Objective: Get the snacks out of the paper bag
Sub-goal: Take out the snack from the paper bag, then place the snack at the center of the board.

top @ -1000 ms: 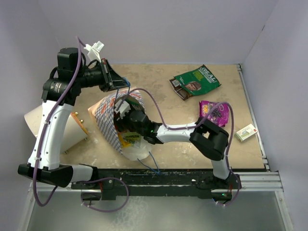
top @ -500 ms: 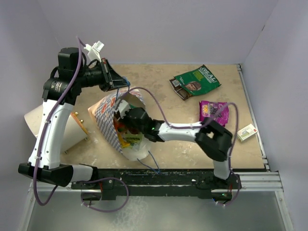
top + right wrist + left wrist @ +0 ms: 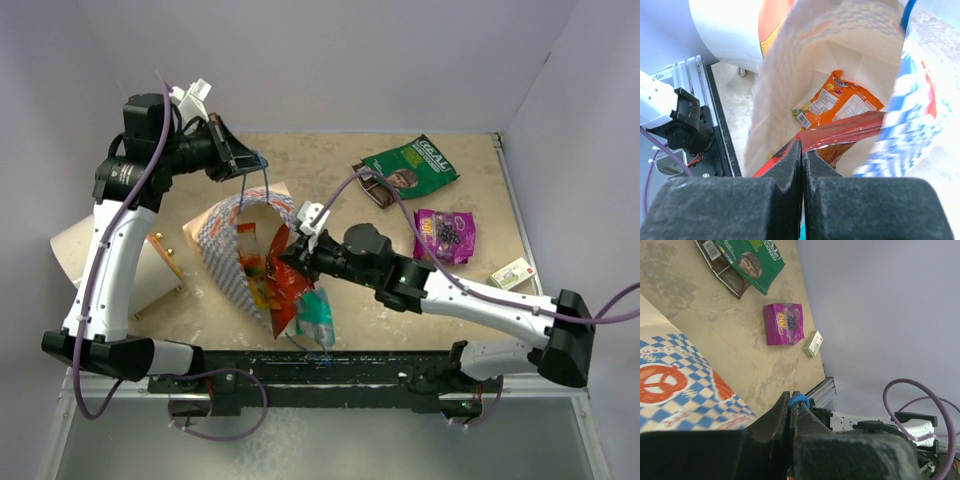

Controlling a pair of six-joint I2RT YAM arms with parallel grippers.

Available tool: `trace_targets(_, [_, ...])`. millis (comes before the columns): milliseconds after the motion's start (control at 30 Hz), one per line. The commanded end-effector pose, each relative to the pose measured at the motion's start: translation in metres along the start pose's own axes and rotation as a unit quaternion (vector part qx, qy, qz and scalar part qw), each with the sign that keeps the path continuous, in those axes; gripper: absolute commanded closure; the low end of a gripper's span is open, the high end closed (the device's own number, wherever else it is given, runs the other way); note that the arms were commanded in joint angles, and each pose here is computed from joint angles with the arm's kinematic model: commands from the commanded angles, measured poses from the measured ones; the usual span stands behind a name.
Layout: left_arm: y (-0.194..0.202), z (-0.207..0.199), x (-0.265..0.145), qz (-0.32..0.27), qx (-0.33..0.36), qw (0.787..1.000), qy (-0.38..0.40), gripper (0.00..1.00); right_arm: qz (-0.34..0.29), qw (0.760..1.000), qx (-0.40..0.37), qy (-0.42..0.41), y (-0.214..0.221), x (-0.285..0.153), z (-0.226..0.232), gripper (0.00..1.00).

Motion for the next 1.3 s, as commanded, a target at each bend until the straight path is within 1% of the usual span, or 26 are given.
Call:
trace_targets(0, [-0.014, -0.009, 0.004, -0.024, -0.001, 0.999, 0.040, 1.00, -0.050, 0.998, 0.016, 0.043, -0.012, -0.012, -0.009, 1.00])
trace_targets(67, [-0.015, -0.011, 0.006, -0.024, -0.005, 0.998, 0.055, 1.00, -0.062, 0.996, 0.003, 0.070, -0.013, 0.001, -0.019, 1.00])
trace_targets(167, [-0.016, -0.011, 0.005, -0.028, -0.003, 0.998, 0.051, 1.00, -0.063, 0.995, -0.018, 0.077, -0.028, 0.029, -0.020, 1.00])
trace_targets(233, [-0.016, -0.010, 0.005, -0.028, -0.005, 0.998, 0.048, 1.00, -0.060, 0.993, -0.028, 0.093, -0.027, 0.045, -0.027, 1.00])
trace_targets(300, [-0.015, -0.010, 0.005, -0.027, -0.008, 0.999, 0.046, 1.00, -0.059, 0.993, -0.030, 0.100, -0.025, 0.053, -0.035, 1.00])
trace_targets(367, [-0.014, -0.007, 0.006, -0.025, -0.007, 0.999, 0.040, 1.00, -0.059, 0.993, -0.026, 0.094, -0.026, 0.051, -0.042, 1.00])
trace_targets(433, [-0.012, -0.002, 0.009, -0.021, -0.007, 0.999, 0.030, 1.00, -0.053, 0.995, -0.034, 0.081, -0.030, 0.042, -0.041, 1.00])
trace_targets(567, [-0.009, 0.006, 0.014, -0.009, -0.010, 1.000, 0.024, 1.00, -0.021, 0.996, -0.081, -0.015, -0.042, 0.005, -0.013, 1.00])
trace_targets(600, [-0.008, 0.007, 0.016, -0.008, -0.010, 1.000, 0.022, 1.00, -0.017, 0.996, -0.085, -0.026, -0.047, -0.008, -0.008, 1.00])
trace_targets(700, [-0.008, 0.012, 0.019, -0.006, -0.010, 1.000, 0.014, 1.00, -0.018, 0.996, -0.078, -0.048, -0.057, -0.049, 0.005, 1.00])
trace_targets(767, [-0.008, 0.015, 0.021, -0.006, -0.010, 1.000, 0.009, 1.00, -0.035, 0.996, -0.068, -0.045, -0.066, -0.076, 0.010, 1.00])
trace_targets(867, [-0.008, 0.017, 0.022, -0.007, -0.010, 1.000, 0.002, 1.00, -0.064, 0.996, -0.061, 0.018, -0.081, -0.110, 0.002, 1.00])
trace_targets(967, [-0.007, 0.019, 0.022, -0.007, -0.008, 1.000, -0.003, 1.00, -0.086, 0.986, -0.075, 0.118, -0.096, -0.138, -0.017, 1.00])
trace_targets(1033, [-0.007, 0.019, 0.022, -0.007, -0.007, 1.000, -0.004, 1.00, -0.102, 0.969, -0.094, 0.203, -0.107, -0.149, -0.037, 1.00])
trace_targets(1100, [-0.007, 0.020, 0.022, -0.007, -0.005, 1.000, -0.005, 1.00, -0.115, 0.943, -0.114, 0.289, -0.118, -0.157, -0.067, 1.00])
trace_targets(1167, [-0.007, 0.020, 0.022, -0.006, -0.004, 1.000, -0.005, 1.00, -0.119, 0.922, -0.123, 0.348, -0.130, -0.161, -0.104, 1.00])
trace_targets(1200, [-0.007, 0.020, 0.022, -0.006, -0.004, 1.000, -0.005, 1.00, -0.120, 0.908, -0.119, 0.383, -0.137, -0.165, -0.130, 1.00])
trace_targets(1267, [-0.007, 0.020, 0.024, -0.003, -0.005, 1.000, -0.003, 1.00, -0.108, 0.893, -0.124, 0.419, -0.145, -0.163, -0.171, 1.00])
Point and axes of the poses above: each gripper's point midway between its finger pads, its own x axis out along the fingers, its own z axis along the line the jaws close on, y = z × x, the point moved 6 cm from there along -x, back along the fingers, and after that the axes turned 12 degrees about x, right-handed, at the moved point
